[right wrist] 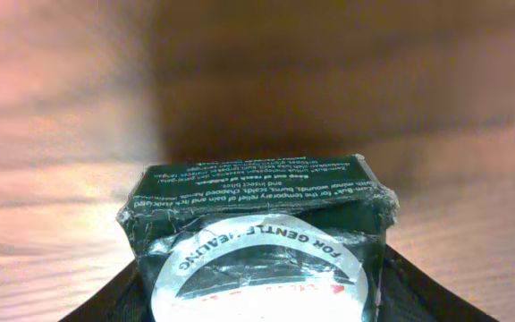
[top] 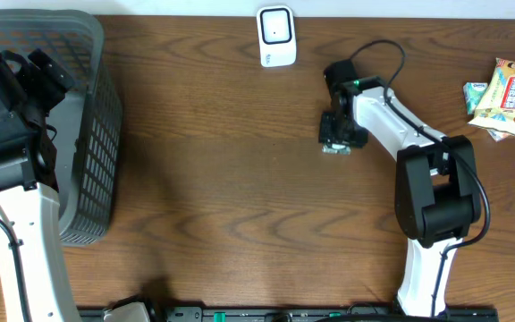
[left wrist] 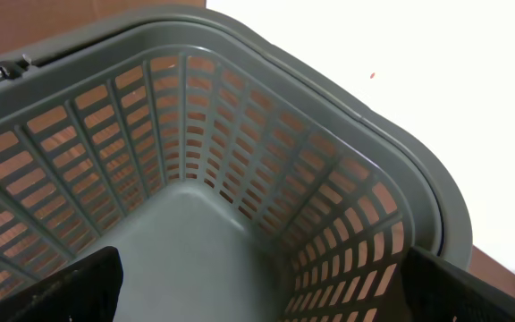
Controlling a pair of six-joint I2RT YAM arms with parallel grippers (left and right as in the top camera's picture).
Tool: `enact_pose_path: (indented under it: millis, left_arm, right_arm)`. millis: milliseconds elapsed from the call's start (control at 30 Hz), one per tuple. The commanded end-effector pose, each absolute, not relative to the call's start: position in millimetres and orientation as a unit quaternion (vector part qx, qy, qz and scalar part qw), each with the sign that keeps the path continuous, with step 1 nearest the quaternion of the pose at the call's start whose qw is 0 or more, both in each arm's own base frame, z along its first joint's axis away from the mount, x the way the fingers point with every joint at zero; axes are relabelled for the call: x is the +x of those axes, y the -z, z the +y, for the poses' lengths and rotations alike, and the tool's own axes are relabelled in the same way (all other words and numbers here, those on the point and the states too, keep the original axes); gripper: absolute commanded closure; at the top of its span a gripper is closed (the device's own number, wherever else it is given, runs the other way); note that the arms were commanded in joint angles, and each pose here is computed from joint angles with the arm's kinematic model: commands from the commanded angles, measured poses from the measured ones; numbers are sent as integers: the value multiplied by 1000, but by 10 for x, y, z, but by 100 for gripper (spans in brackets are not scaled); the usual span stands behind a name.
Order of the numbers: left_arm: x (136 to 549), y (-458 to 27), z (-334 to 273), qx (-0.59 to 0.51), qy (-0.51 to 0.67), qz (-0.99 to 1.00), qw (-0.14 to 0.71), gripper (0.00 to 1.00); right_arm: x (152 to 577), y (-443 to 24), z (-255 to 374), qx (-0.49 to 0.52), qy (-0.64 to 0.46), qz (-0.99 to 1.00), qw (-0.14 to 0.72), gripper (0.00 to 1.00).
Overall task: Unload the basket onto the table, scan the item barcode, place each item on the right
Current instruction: 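Lift the tin and hold its barcode side at the scanner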
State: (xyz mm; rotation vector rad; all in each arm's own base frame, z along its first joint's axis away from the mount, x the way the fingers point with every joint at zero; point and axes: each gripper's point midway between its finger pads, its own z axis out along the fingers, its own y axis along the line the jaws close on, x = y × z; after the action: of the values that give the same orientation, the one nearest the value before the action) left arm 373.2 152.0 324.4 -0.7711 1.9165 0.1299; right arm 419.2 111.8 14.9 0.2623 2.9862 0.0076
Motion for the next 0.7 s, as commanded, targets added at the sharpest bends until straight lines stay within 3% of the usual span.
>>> enact_pose_path:
  millis: [0, 333, 667]
  left_arm:
    - [3738, -3297, 1546, -318, -59, 794, 515, 2]
    - [3738, -3297, 1546, -318, -58, 794, 515, 2]
    - [3738, -3297, 1546, -318, -59, 794, 515, 2]
  right_arm:
    - [4517, -437, 1253, 57, -23, 990, 127, 57]
    - [5392, -1227, 1648, 36, -99, 944, 312, 61]
    - [5895, -2055, 2004, -8, -141, 881, 451, 57]
